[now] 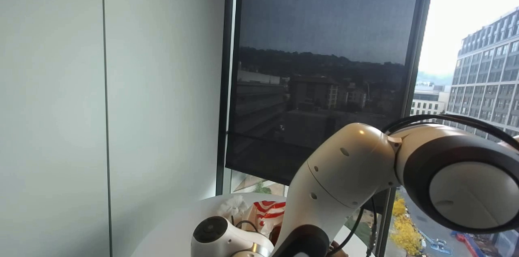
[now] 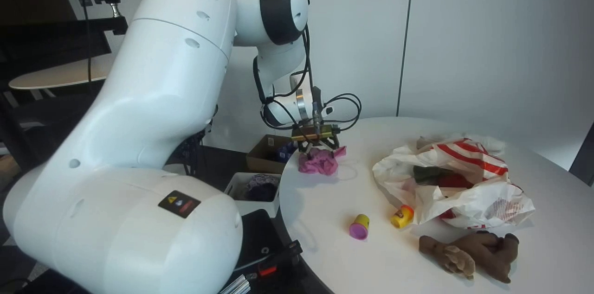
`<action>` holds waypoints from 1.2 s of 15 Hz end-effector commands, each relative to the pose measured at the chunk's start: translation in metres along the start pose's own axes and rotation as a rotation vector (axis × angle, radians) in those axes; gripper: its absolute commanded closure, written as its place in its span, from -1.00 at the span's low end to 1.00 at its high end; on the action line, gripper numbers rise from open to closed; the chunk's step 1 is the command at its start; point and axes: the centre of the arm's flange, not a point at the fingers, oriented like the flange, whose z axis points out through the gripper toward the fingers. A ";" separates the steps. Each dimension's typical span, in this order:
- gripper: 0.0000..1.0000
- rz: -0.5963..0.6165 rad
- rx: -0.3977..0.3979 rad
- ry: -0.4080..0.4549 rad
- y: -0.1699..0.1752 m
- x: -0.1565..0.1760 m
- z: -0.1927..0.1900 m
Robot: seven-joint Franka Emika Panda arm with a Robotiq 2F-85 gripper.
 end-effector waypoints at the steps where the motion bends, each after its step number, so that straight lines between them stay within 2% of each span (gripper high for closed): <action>1: -1.00 0.013 0.043 -0.027 -0.002 0.018 0.025; 6: -1.00 0.037 0.062 -0.048 0.006 0.014 0.041; 7: -0.66 0.038 0.068 -0.048 0.008 0.013 0.042; 8: -0.47 0.044 0.072 -0.052 0.010 0.011 0.041; 13: 0.29 0.075 0.066 -0.054 0.025 0.002 0.031; 16: 0.72 0.137 0.033 -0.050 0.058 -0.012 0.017; 18: 0.80 0.211 0.004 -0.022 0.089 -0.025 0.000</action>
